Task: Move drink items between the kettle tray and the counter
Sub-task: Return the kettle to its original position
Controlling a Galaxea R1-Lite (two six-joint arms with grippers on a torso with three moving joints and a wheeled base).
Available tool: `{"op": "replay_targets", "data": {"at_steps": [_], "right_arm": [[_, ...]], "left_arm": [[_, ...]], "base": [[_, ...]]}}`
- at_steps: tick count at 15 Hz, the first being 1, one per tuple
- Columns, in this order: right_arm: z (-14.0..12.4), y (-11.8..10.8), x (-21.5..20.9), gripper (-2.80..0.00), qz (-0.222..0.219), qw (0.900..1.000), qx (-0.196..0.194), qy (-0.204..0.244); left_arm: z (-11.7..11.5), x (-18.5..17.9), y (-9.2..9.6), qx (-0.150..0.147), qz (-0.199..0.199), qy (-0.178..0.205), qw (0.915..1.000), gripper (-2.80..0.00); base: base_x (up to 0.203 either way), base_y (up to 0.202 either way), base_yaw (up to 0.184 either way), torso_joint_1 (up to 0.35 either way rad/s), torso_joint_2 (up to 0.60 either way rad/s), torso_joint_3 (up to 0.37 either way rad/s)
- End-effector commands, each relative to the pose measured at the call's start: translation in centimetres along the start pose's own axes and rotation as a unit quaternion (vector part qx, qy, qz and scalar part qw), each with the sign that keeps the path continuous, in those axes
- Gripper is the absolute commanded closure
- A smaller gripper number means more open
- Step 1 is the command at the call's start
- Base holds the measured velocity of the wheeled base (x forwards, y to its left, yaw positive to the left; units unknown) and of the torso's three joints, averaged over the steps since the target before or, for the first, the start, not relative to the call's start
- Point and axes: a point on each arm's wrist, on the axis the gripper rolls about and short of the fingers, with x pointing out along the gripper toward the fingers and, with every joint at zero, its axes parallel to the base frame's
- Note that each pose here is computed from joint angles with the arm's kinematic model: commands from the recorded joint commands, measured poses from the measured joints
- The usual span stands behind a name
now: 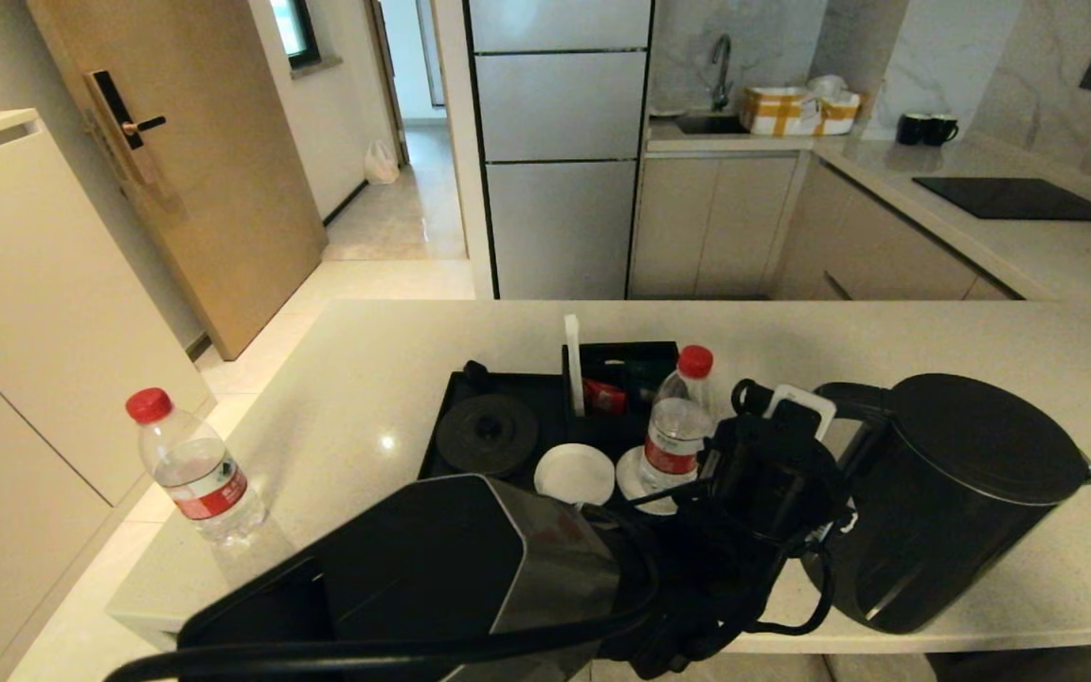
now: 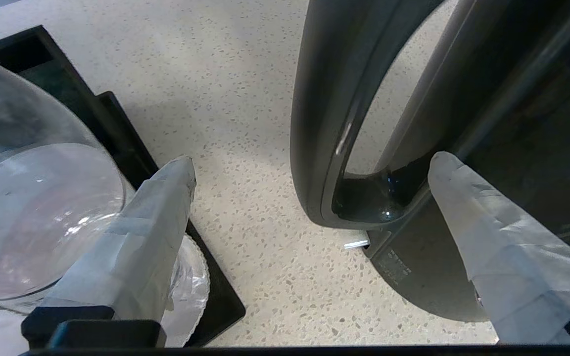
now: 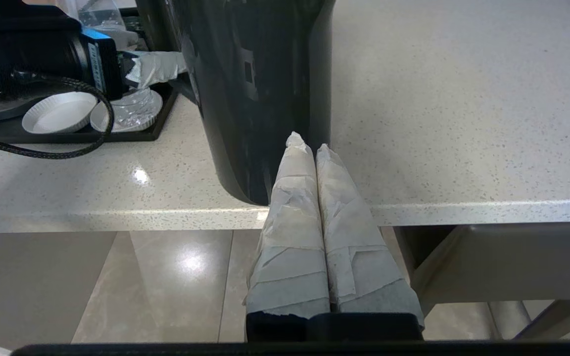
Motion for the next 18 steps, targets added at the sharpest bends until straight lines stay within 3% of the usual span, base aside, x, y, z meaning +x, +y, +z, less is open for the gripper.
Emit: {"op": "replay_targets", "data": {"at_steps": [1, 18], "right_arm": [[0.0, 0.0, 0.0, 0.0, 0.0, 1.0, 0.0, 0.0], [0.0, 0.0, 0.0, 0.0, 0.0, 1.0, 0.0, 0.0]], "left_arm": [[-0.2, 0.2, 0.0, 0.0, 0.002, -0.001, 1.0, -2.8], [-0.1, 1.6, 1.0, -0.002, 0.028, -0.001, 0.9996, -2.8]], "base": [[0.0, 0.0, 0.0, 0.0, 0.0, 0.0], [0.0, 0.0, 0.0, 0.0, 0.0, 0.0]]}}
